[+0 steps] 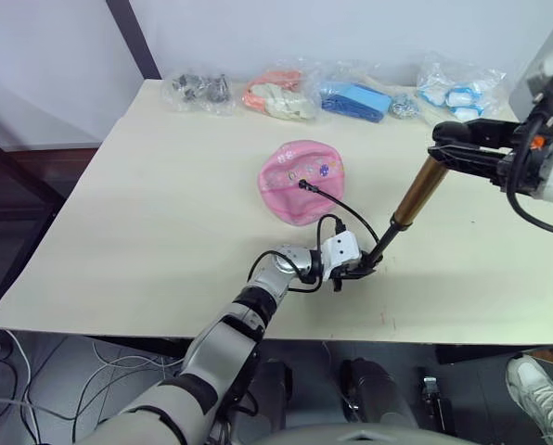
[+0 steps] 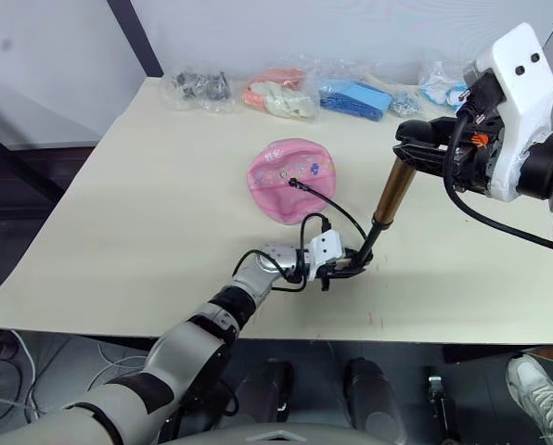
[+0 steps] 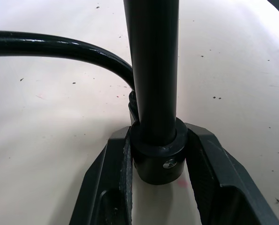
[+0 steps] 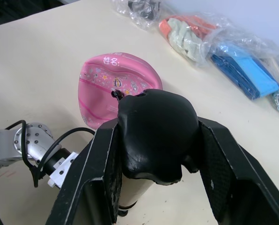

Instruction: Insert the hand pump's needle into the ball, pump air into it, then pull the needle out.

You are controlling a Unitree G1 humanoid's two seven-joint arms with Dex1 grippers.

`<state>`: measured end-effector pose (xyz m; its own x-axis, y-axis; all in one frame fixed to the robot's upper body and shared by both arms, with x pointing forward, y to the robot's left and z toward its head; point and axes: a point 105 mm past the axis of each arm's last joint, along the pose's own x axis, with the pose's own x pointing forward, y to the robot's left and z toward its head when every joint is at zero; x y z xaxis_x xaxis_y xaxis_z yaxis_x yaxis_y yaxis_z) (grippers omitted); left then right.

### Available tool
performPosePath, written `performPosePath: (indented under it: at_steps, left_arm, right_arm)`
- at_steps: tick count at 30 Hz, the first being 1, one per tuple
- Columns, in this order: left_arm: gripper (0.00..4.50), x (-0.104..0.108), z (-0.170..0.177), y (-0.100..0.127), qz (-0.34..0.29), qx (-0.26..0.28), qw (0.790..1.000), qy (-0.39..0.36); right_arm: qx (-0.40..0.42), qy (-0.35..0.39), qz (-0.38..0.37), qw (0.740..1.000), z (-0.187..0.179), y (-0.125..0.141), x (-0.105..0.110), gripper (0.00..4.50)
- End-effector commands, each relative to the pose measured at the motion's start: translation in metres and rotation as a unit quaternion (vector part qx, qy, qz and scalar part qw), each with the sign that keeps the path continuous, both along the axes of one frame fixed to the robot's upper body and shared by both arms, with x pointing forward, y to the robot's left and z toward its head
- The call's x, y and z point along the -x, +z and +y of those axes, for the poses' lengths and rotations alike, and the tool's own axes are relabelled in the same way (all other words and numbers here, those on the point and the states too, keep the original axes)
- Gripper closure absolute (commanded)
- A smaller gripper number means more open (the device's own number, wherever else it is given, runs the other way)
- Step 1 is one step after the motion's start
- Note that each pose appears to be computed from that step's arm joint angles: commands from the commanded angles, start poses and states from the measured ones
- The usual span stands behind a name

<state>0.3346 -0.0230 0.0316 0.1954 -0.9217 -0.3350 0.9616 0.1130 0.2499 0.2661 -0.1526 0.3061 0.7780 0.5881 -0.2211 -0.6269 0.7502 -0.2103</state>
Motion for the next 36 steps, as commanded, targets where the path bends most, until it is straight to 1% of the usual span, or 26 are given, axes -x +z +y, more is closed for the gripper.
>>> performPosePath:
  at_steps: [1,4,8,10,13,15,16,17,19,23,26,27,28,31,32,34,36]
  left_arm:
    - [3.37,0.015,0.012,-0.033,0.043,-0.056,0.997,-0.010]
    - [3.37,0.018,0.016,-0.042,0.057,-0.062,0.996,-0.002]
    - [3.37,0.018,0.018,-0.044,0.067,-0.059,0.996,0.006]
    - [3.37,0.018,0.019,-0.045,0.068,-0.059,0.996,0.011]
    - [3.37,0.019,0.022,-0.049,0.072,-0.064,0.995,0.016]
    - [3.37,0.020,0.023,-0.052,0.077,-0.066,0.995,0.021]
    - [3.37,0.020,0.024,-0.055,0.078,-0.071,0.994,0.023]
    - [3.37,0.021,0.025,-0.057,0.079,-0.074,0.994,0.025]
    - [3.37,0.022,0.025,-0.060,0.079,-0.078,0.993,0.027]
    - [3.38,0.022,0.023,-0.061,0.079,-0.079,0.993,0.030]
    - [3.38,0.023,0.022,-0.062,0.079,-0.081,0.993,0.030]
    - [3.38,0.023,0.022,-0.062,0.079,-0.082,0.993,0.030]
    - [3.38,0.023,0.022,-0.063,0.079,-0.082,0.993,0.031]
    - [3.38,0.022,0.027,-0.065,0.080,-0.090,0.992,0.035]
    - [3.38,0.022,0.028,-0.066,0.080,-0.092,0.992,0.036]
    - [3.38,0.023,0.029,-0.068,0.080,-0.094,0.992,0.037]
    - [3.38,0.023,0.029,-0.068,0.080,-0.093,0.992,0.036]
  right_arm:
    - [-0.019,-0.022,-0.008,1.000,0.001,-0.014,-0.009,2.77]
    - [-0.013,-0.010,0.039,0.999,0.014,-0.056,-0.014,2.77]
    - [-0.014,0.004,0.078,0.997,0.033,-0.095,-0.016,2.79]
    - [-0.005,0.005,0.099,0.995,0.038,-0.116,-0.018,2.79]
    - [-0.015,0.001,0.141,0.990,0.040,-0.149,-0.018,2.79]
    - [-0.008,-0.004,0.161,0.987,0.038,-0.168,-0.017,2.79]
    - [-0.006,-0.005,0.175,0.985,0.037,-0.181,-0.016,2.79]
    - [0.014,-0.003,0.190,0.982,0.036,-0.198,-0.012,2.79]
    - [0.027,0.011,0.202,0.979,0.038,-0.211,-0.005,2.79]
    - [0.019,0.017,0.140,0.990,0.032,-0.171,-0.012,2.79]
    - [0.004,0.018,0.079,0.997,0.026,-0.125,-0.019,2.79]
    - [0.002,0.019,0.066,0.998,0.024,-0.114,-0.019,2.79]
    - [-0.003,0.019,0.049,0.999,0.022,-0.099,-0.020,2.79]
    - [-0.025,0.022,-0.024,0.999,0.013,-0.028,-0.018,2.79]
    - [-0.027,0.021,-0.039,0.999,0.009,-0.012,-0.015,2.79]
    - [-0.024,0.019,-0.052,0.998,0.004,0.007,-0.009,2.79]
    - [-0.024,0.017,-0.055,0.998,0.002,0.018,-0.004,2.79]
